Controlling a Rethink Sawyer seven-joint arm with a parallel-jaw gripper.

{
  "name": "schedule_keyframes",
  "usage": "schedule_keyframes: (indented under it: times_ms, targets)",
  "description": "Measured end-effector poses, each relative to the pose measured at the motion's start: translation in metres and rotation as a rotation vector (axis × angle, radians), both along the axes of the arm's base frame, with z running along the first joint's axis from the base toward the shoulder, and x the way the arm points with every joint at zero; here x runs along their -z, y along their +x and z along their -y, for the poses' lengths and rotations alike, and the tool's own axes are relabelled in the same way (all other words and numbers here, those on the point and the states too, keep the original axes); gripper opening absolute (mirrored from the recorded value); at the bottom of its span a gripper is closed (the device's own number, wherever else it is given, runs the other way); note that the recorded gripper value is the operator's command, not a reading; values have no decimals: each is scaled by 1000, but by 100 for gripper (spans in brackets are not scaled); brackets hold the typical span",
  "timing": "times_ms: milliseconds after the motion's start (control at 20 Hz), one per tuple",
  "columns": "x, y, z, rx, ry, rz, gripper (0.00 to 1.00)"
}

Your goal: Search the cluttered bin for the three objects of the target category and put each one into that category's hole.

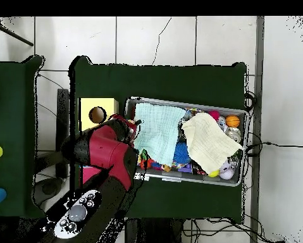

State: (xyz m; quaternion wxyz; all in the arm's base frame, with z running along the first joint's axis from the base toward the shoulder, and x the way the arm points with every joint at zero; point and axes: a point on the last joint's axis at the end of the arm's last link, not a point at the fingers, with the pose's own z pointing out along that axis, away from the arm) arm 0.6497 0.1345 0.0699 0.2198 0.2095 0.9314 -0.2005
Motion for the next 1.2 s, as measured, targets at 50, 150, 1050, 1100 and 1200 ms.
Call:
schedule_keyframes:
  times_ms: [50,150,1050,1100,1200]
  targets:
    - [-3,0,2,45,1,29,100]
    - [-3,0,5,66,2,40,100]
    - [34,-18,49,167,-11,-7,100]
    - [37,-18,53,177,-5,-11,100]
    - [41,-18,58,188,3,-16,100]
